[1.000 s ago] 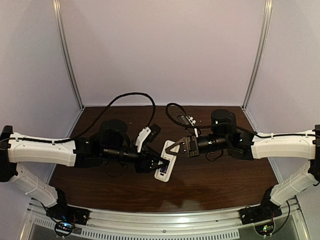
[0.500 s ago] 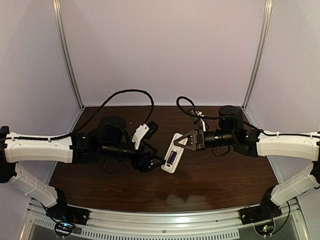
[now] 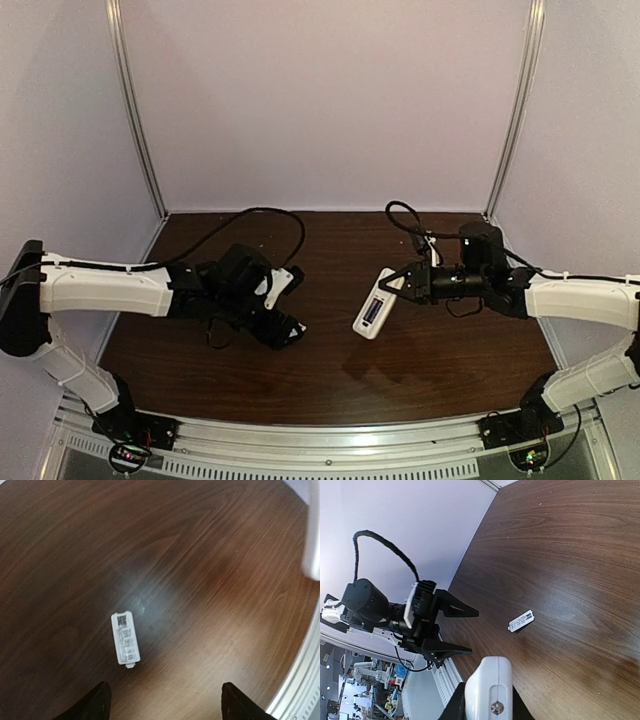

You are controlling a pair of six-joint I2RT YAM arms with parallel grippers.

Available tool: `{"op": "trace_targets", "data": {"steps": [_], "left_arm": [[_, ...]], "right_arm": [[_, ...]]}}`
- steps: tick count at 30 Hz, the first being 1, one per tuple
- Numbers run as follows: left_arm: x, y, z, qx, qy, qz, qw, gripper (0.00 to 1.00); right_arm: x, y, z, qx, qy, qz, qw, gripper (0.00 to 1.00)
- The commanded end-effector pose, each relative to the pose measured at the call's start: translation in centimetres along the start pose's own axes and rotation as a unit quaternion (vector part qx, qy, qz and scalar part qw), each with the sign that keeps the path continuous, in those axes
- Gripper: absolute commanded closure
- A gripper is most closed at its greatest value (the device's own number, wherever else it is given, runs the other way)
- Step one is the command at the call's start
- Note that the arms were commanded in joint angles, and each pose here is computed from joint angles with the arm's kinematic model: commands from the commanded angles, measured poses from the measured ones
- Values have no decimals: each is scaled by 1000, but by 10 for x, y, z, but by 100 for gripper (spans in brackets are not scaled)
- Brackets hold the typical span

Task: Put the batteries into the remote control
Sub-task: Pick up the battery cover from the center of the board.

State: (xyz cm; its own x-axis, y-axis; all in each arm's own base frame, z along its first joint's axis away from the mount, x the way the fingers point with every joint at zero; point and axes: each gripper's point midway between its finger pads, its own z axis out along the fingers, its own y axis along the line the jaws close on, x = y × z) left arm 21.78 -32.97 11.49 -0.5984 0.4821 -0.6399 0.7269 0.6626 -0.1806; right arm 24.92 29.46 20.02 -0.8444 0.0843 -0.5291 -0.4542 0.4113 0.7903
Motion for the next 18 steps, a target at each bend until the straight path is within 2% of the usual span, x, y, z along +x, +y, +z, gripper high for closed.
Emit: {"op": "trace_targets", "data": {"steps": [1,9,18], "left_arm": [[16,21,14,-52,44,-4,998,24],[23,35,37,-71,94,18,993,31],[25,47,63,-74,128,12,989,40]], "right_arm": [[-9,0,-7,-12,-33,11,999,100],[-4,-8,-8,-11,-37,26,999,100],[-2,-9,-9,-13,-34,26,999,100]]}}
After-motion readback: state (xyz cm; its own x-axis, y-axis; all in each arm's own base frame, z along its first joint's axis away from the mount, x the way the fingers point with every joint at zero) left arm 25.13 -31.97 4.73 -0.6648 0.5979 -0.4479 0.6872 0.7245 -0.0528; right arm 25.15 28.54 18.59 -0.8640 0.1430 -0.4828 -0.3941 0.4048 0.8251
